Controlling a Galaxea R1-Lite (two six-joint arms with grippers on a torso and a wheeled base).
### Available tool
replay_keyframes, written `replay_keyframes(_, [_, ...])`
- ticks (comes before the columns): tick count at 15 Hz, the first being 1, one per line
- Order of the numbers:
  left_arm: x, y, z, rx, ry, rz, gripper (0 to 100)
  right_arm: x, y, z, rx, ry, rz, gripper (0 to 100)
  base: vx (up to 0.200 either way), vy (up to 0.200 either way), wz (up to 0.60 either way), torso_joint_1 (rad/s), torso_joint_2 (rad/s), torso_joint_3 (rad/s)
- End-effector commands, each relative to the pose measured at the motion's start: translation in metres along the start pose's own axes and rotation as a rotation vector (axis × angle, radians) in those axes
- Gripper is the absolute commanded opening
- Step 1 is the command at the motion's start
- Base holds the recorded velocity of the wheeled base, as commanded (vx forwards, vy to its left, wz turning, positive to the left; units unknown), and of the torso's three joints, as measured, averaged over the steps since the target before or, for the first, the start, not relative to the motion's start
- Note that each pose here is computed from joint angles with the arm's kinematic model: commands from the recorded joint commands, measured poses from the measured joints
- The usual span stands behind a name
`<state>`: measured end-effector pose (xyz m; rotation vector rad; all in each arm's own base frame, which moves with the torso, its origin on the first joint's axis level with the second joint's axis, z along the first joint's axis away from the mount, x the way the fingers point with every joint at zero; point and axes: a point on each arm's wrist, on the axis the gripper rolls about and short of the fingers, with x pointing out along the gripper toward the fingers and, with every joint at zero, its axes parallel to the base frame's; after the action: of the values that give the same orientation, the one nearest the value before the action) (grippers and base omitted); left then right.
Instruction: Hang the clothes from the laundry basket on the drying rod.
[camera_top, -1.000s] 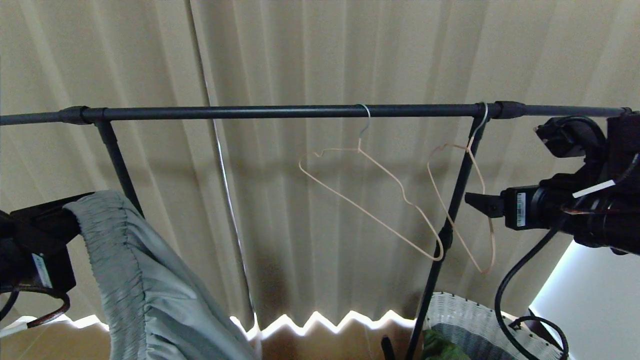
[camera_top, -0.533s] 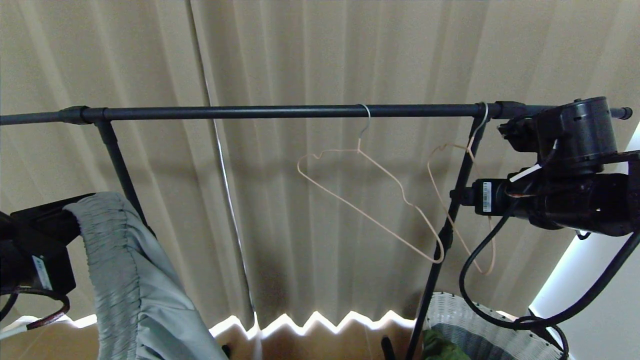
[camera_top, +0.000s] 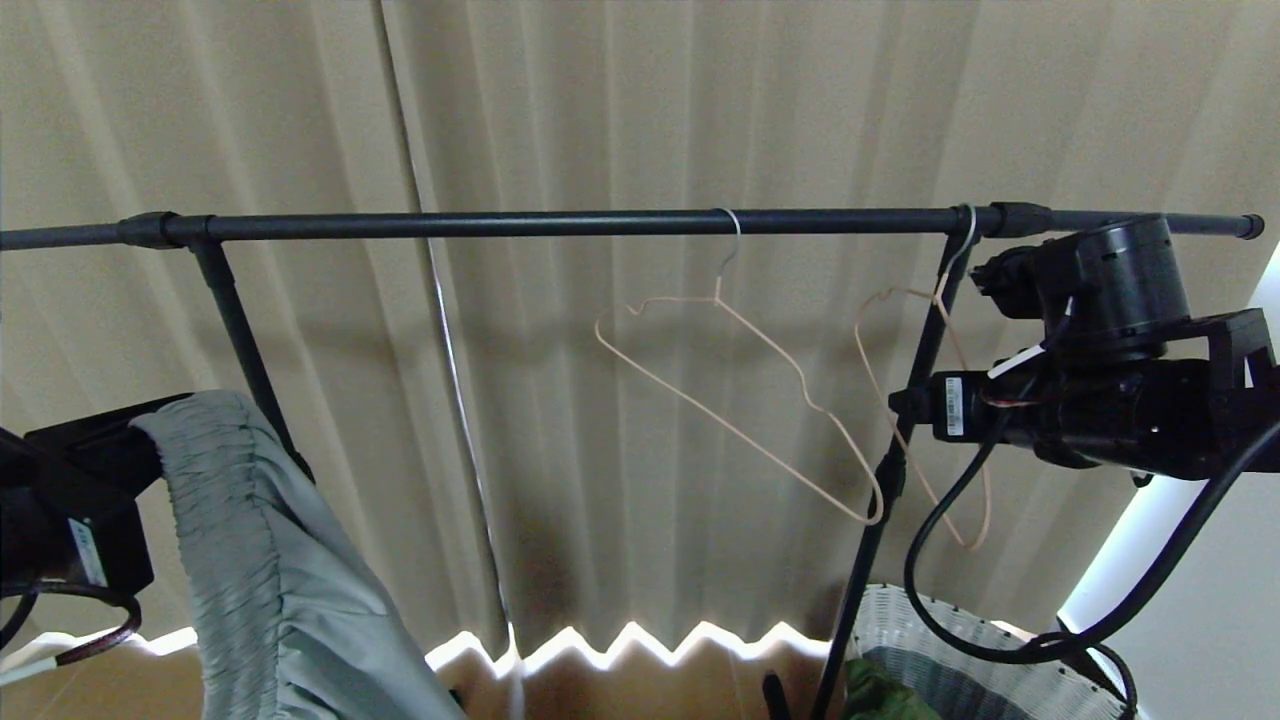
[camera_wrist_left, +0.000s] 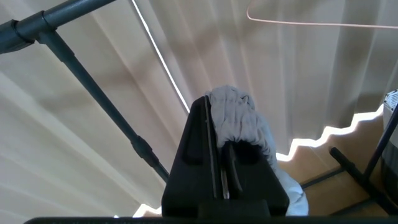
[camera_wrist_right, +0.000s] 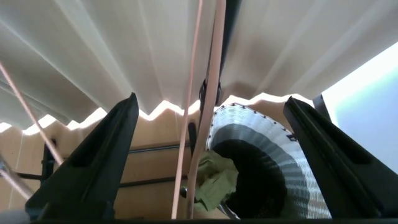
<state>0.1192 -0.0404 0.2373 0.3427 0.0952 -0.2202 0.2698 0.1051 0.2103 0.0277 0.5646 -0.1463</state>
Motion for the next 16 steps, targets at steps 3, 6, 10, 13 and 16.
replay_keyframes(3, [0.000,0.000,0.000,0.001,0.002,-0.001,0,0.001,0.000,0.000,0.000,-0.003,-0.010,0,0.000,0.000,0.00,0.000,0.00,0.000])
replay_keyframes(6, [0.000,0.000,0.000,0.002,0.002,-0.001,0,-0.002,-0.001,0.000,0.001,-0.009,-0.016,0,0.000,0.000,0.00,0.000,0.00,0.000])
replay_keyframes(10, [0.000,0.000,0.000,0.001,0.002,-0.001,0,-0.003,-0.002,0.002,0.006,-0.020,-0.014,0,0.000,0.000,0.00,0.000,0.00,0.000])
replay_keyframes(13, [-0.001,0.000,0.000,0.001,-0.003,0.000,0,-0.006,-0.002,0.003,0.016,-0.030,-0.011,0,0.000,0.000,0.00,0.000,0.00,0.000])
replay_keyframes(16, [-0.002,0.000,-0.001,0.002,-0.001,0.000,0,-0.023,-0.009,0.010,0.042,-0.075,0.007,0,0.000,0.000,0.00,0.000,0.00,0.000])
